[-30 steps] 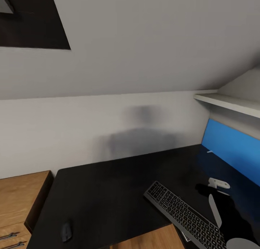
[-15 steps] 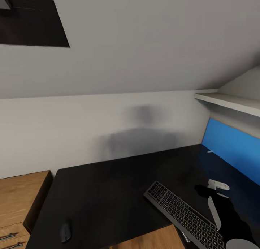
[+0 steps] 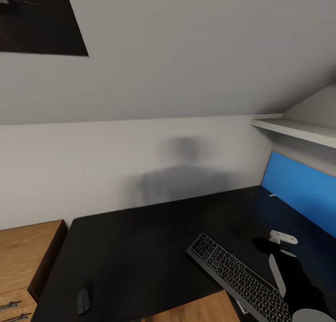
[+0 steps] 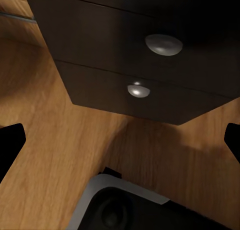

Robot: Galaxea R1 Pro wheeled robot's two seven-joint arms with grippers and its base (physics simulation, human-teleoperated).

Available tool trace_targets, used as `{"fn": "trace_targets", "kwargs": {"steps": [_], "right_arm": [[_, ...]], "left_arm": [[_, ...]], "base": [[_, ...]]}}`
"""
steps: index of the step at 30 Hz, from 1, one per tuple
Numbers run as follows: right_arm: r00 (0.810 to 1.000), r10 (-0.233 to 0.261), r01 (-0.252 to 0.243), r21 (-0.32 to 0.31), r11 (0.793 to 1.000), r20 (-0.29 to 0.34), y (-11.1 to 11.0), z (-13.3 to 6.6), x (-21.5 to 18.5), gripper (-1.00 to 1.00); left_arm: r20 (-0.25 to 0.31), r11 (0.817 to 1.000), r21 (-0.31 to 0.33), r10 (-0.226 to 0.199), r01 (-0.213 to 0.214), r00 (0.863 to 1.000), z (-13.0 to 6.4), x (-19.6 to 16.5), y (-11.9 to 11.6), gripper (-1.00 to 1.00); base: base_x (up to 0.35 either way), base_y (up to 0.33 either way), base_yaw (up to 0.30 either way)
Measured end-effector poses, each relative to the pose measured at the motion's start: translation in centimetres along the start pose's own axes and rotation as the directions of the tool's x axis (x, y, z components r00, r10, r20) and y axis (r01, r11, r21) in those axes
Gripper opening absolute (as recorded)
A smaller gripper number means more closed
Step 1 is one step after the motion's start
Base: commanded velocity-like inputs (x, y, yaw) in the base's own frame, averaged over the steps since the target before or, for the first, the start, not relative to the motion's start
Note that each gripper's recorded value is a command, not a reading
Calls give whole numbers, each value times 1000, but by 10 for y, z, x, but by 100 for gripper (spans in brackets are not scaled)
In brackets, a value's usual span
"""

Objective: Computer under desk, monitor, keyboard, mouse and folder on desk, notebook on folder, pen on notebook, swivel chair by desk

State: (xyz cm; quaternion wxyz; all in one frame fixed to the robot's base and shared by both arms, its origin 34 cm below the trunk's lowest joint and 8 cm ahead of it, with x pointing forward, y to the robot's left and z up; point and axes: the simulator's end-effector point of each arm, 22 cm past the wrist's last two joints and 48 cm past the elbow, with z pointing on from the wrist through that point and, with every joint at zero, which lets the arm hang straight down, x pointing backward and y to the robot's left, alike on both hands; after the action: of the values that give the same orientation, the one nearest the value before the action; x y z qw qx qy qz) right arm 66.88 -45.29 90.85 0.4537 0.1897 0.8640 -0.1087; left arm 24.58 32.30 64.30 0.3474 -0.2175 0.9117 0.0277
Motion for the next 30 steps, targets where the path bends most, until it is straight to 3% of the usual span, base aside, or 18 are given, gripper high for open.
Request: {"fn": "trace_targets", "kwargs": {"steps": [22, 30], "right_arm": [[999, -1, 2, 28, 1000, -32, -5, 20, 29, 100], [999, 0, 2, 31, 1000, -35, -5, 26, 36, 100]], "left_arm": [[9, 1000, -2, -1, 1, 1000, 21, 8, 0, 100], [61, 1000, -6, 6, -6, 998, 28, 1, 0, 100]], "base": [[0, 0, 0], [0, 0, 0]]}}
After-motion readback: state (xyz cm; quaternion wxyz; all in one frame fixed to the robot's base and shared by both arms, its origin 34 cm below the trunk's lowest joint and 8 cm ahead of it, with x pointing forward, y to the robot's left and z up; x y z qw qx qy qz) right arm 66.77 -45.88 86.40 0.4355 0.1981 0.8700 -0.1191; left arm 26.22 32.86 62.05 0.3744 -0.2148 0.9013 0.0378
